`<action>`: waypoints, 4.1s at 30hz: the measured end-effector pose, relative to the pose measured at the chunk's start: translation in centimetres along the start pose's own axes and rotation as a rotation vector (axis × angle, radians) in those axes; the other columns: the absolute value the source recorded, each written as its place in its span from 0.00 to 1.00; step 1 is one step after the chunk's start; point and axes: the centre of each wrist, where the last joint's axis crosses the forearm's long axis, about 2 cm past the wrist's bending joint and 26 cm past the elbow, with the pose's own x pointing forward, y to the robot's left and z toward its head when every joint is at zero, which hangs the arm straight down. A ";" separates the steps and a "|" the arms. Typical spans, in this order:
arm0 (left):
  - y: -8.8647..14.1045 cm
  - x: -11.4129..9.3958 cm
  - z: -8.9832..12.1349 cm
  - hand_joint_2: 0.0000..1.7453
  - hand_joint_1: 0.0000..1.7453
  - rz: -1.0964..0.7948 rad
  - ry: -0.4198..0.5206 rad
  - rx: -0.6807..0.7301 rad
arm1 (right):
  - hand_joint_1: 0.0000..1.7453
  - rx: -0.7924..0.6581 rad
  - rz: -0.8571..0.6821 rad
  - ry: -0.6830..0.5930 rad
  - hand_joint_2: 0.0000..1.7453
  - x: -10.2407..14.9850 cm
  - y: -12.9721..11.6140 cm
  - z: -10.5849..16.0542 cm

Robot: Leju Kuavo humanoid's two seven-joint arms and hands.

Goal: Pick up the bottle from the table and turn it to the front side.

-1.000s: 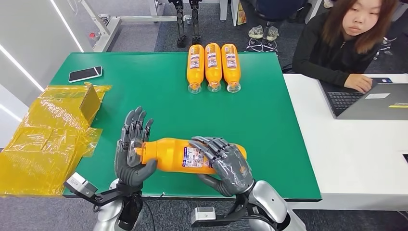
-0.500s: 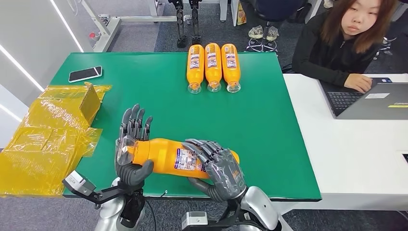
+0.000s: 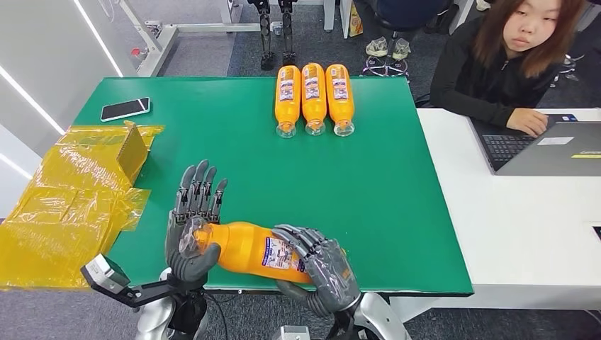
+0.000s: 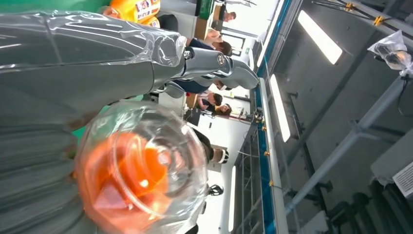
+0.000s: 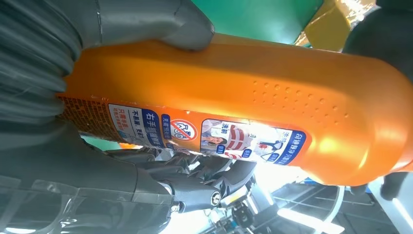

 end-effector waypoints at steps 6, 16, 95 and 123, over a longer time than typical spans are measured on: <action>-0.2 0.4 -0.1 1.00 0.00 0.040 -0.001 -0.022 | 1.00 -0.010 -0.015 0.004 1.00 0.2 0.3 0.3; -0.6 0.6 -0.6 1.00 0.58 0.056 -0.011 -0.041 | 1.00 -0.068 -0.034 -0.015 1.00 0.6 0.0 0.3; 11.4 8.5 -3.5 1.00 1.00 -1.529 -0.031 0.206 | 0.00 -0.162 -0.137 -0.121 1.00 1.6 0.1 -3.8; 18.8 3.4 1.2 1.00 1.00 -2.074 0.590 -0.115 | 0.00 -0.156 -0.183 -0.124 1.00 0.9 0.6 -3.6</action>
